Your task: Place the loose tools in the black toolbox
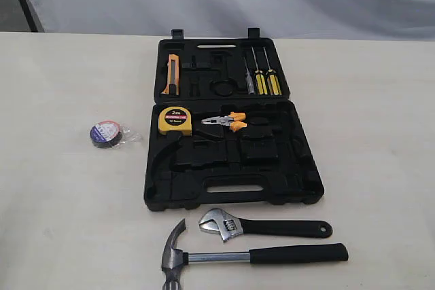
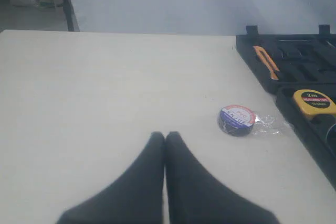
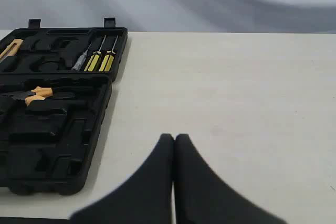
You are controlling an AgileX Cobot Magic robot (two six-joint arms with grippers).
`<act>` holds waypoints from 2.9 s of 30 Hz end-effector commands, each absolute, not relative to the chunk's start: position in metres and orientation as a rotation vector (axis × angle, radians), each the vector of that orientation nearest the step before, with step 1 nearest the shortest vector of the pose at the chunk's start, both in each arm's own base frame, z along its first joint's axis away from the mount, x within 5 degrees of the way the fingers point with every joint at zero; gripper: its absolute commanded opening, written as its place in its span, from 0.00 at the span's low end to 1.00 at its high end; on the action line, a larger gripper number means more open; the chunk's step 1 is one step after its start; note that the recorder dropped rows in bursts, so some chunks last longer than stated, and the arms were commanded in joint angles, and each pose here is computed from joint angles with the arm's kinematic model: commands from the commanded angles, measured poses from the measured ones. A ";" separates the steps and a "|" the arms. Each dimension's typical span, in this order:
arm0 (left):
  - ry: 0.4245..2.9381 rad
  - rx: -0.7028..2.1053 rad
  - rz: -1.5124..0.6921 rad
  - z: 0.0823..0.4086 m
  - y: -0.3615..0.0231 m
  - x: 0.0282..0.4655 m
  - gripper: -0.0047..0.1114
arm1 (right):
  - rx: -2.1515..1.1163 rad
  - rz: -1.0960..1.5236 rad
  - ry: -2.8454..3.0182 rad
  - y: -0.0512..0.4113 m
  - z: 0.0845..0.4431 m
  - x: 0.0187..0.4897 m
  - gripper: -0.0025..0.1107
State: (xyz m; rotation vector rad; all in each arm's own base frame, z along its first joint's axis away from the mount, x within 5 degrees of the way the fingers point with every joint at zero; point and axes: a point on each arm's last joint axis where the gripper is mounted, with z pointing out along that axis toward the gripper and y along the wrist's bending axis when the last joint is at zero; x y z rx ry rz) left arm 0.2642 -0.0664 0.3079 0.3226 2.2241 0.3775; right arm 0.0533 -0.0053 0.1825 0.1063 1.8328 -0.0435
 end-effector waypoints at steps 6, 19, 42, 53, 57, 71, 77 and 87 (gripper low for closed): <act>2.223 0.306 0.348 0.307 -0.066 0.263 0.05 | 0.101 -0.056 1.826 -0.006 0.182 0.053 0.02; 2.223 0.306 0.348 0.307 -0.066 0.263 0.05 | 0.096 -0.062 1.807 -0.006 0.184 0.054 0.02; 2.223 0.306 0.348 0.307 -0.066 0.263 0.05 | 0.020 -0.097 1.045 -0.003 0.251 0.044 0.02; 2.223 0.306 0.348 0.307 -0.066 0.263 0.05 | 0.086 0.039 1.946 -0.002 0.324 0.092 0.02; 2.223 0.306 0.348 0.307 -0.066 0.263 0.05 | -0.024 0.111 2.387 0.003 0.326 0.151 0.02; 2.223 0.306 0.348 0.307 -0.066 0.263 0.05 | -1.377 0.301 2.582 0.188 0.224 0.243 0.02; 2.223 0.306 0.348 0.307 -0.066 0.263 0.05 | -1.654 0.295 2.475 0.228 0.200 0.228 0.21; 2.223 0.306 0.348 0.307 -0.066 0.263 0.05 | -2.092 0.224 2.201 0.254 0.171 0.210 0.34</act>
